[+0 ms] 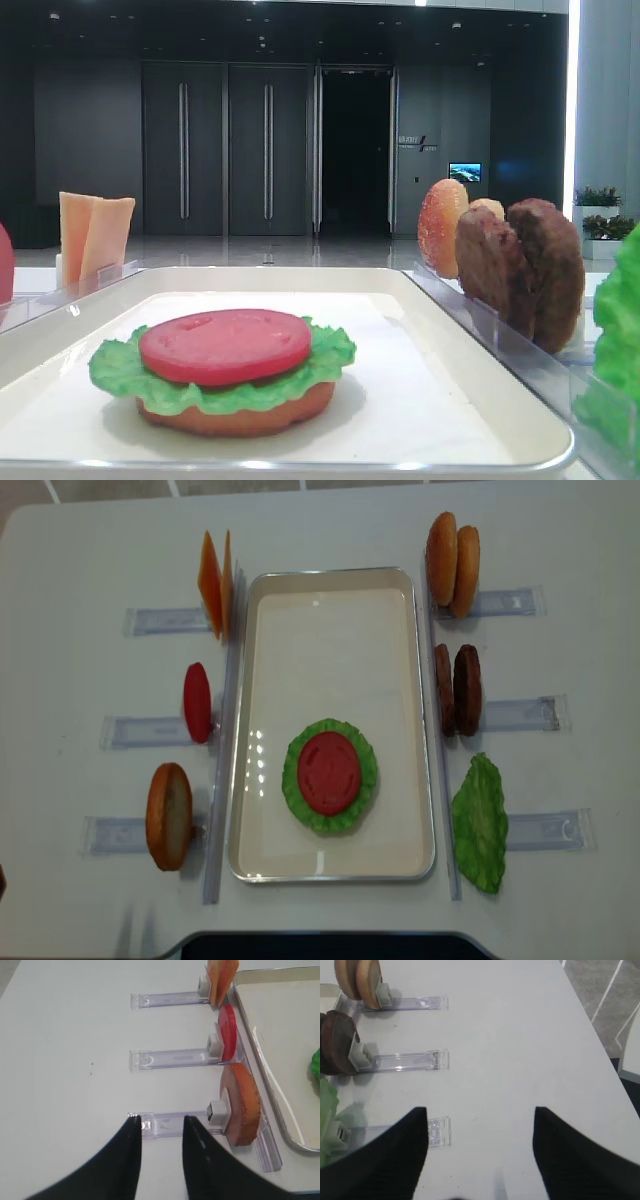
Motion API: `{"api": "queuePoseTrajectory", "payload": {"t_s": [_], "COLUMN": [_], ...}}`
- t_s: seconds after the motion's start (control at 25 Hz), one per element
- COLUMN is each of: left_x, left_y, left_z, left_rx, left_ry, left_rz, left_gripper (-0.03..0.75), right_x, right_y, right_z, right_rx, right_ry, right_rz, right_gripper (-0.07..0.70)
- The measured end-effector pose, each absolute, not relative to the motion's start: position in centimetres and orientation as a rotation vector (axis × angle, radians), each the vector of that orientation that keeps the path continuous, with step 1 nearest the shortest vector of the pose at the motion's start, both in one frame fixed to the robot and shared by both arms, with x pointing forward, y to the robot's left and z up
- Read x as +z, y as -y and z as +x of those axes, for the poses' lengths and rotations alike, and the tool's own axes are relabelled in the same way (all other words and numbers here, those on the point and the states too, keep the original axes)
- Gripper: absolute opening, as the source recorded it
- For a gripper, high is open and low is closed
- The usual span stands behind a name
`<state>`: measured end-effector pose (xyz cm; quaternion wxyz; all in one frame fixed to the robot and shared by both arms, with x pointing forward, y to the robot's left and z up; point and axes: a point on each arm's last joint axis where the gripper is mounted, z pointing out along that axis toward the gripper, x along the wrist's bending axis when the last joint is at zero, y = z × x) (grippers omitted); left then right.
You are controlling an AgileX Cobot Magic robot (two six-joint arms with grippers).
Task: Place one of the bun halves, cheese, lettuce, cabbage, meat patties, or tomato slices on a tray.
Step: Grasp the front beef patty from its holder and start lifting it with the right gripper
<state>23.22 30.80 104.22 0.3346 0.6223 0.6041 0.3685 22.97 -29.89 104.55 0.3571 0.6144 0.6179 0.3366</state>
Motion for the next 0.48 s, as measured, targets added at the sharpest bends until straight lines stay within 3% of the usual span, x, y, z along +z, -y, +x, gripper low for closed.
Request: {"api": "queuePoseTrajectory", "payload": {"t_s": [0.48], "left_x": [104.22], "left_y": [-30.8], "left_z": [23.22], "left_rx": [0.962], "left_ry": [-1.577], "left_rz": [1.624], "left_gripper": [0.219], "right_x": [104.55], "right_y": [29.89], "right_z": [22.97], "right_rx": [0.869], "right_ry": [-1.595], "right_rz": [1.586], "right_gripper": [0.461]}}
